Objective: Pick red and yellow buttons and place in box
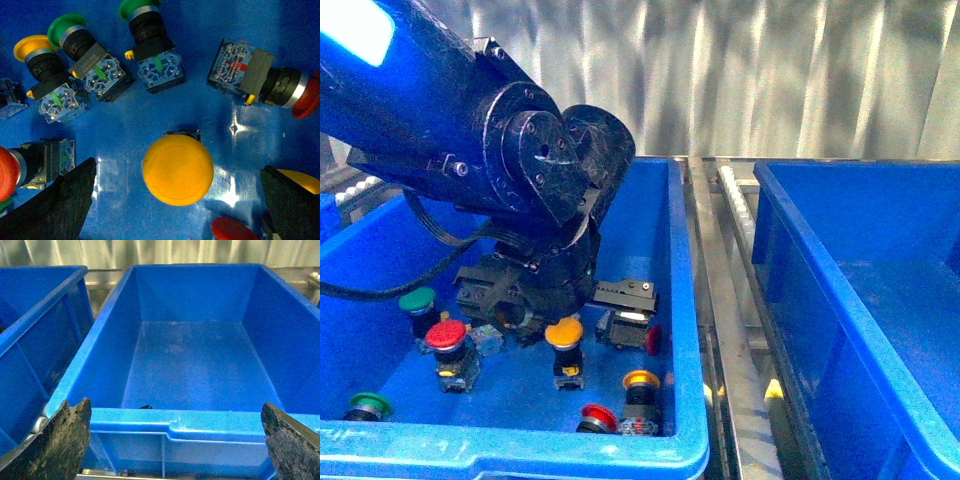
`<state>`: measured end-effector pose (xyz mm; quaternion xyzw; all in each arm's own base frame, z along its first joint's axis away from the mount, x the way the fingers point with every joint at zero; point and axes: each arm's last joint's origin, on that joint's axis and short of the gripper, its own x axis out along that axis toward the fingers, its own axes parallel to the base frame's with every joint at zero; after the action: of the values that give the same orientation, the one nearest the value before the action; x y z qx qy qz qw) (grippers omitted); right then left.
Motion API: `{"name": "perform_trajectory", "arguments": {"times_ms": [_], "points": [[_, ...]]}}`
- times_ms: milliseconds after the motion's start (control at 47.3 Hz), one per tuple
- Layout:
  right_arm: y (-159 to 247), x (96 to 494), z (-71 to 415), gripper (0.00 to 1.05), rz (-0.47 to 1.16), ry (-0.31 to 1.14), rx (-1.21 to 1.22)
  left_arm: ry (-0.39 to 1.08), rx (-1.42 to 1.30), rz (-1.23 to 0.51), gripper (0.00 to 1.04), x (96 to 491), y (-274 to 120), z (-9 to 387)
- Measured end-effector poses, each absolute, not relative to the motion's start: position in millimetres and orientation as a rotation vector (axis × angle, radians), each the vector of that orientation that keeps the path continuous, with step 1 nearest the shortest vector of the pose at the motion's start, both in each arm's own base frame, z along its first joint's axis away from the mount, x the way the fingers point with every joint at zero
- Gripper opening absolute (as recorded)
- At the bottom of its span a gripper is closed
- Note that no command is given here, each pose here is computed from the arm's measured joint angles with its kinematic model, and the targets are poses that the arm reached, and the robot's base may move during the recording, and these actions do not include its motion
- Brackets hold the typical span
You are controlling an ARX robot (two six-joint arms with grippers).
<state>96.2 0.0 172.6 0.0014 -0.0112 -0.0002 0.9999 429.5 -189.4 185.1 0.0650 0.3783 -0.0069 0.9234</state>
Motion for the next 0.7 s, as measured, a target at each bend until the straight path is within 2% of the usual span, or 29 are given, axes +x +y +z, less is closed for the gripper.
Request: {"name": "perform_trajectory", "arguments": {"times_ms": [613, 698], "points": [[0, 96, 173, 0.98, 0.000, -0.022, 0.003, 0.796, 0.078, 0.035, 0.97, 437, -179, 169], [0, 96, 173, 0.98, 0.000, -0.022, 0.003, 0.800, 0.069, 0.043, 0.87, 439, -178, 166]]}}
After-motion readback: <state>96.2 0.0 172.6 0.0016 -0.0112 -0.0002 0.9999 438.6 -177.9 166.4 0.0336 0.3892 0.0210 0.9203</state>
